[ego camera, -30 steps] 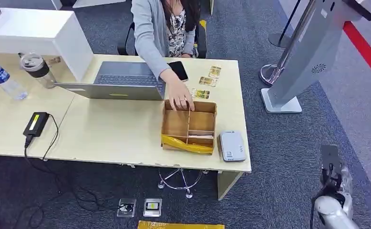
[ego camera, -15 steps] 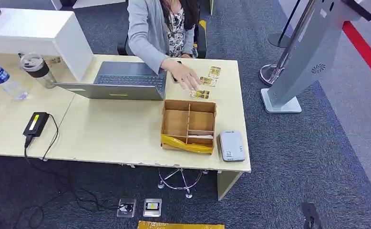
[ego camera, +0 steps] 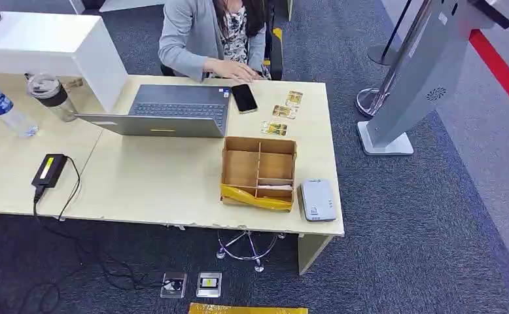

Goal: Pass the card to the sensor for recognition and then transmit it.

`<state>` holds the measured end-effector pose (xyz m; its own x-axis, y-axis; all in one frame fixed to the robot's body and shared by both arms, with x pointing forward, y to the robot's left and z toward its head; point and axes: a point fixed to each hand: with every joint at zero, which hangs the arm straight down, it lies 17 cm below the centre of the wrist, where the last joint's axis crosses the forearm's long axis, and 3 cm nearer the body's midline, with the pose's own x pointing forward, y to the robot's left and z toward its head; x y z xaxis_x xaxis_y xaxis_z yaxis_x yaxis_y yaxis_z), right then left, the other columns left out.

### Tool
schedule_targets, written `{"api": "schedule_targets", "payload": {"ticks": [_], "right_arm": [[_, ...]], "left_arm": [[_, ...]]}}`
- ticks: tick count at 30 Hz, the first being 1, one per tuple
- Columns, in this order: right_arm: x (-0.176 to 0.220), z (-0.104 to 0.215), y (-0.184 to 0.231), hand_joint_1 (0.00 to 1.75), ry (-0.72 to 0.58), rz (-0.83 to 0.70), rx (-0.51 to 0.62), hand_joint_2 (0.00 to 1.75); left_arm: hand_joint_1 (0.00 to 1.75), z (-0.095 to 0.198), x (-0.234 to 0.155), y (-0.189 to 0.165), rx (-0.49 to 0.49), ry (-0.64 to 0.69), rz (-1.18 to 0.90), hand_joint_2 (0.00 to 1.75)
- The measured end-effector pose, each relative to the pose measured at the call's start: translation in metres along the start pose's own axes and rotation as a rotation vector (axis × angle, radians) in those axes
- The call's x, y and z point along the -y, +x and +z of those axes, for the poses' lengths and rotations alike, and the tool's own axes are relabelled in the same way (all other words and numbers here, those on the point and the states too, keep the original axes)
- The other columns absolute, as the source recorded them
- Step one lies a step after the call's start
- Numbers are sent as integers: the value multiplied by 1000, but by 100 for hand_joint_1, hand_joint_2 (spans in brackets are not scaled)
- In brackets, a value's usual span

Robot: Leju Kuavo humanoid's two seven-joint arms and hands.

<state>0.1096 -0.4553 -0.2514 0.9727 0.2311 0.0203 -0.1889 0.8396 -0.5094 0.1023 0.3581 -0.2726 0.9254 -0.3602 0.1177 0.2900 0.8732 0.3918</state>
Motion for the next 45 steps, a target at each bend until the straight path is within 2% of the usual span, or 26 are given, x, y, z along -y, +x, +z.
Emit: {"api": "schedule_targets", "payload": {"ticks": [10, 15, 18, 29, 45], "right_arm": [[-11, 0, -15, 0, 30, 13, -31, 0], [-10, 1, 5, 0, 19, 9, 95, 0], [-13, 2, 9, 0, 20, 21, 123, 0], [-16, 2, 1, 0, 19, 51, 101, 0], [-15, 2, 5, 0, 18, 46, 131, 0]], "left_arm": [[0, 1, 7, 2, 8, -31, 7, 0], [0, 1, 3, 15, 76, -3, 7, 0], [0, 1, 0, 19, 93, 15, 7, 0], [0, 2, 0, 24, 113, 23, -2, 0], [0, 3, 6, 27, 126, 7, -10, 0]]}}
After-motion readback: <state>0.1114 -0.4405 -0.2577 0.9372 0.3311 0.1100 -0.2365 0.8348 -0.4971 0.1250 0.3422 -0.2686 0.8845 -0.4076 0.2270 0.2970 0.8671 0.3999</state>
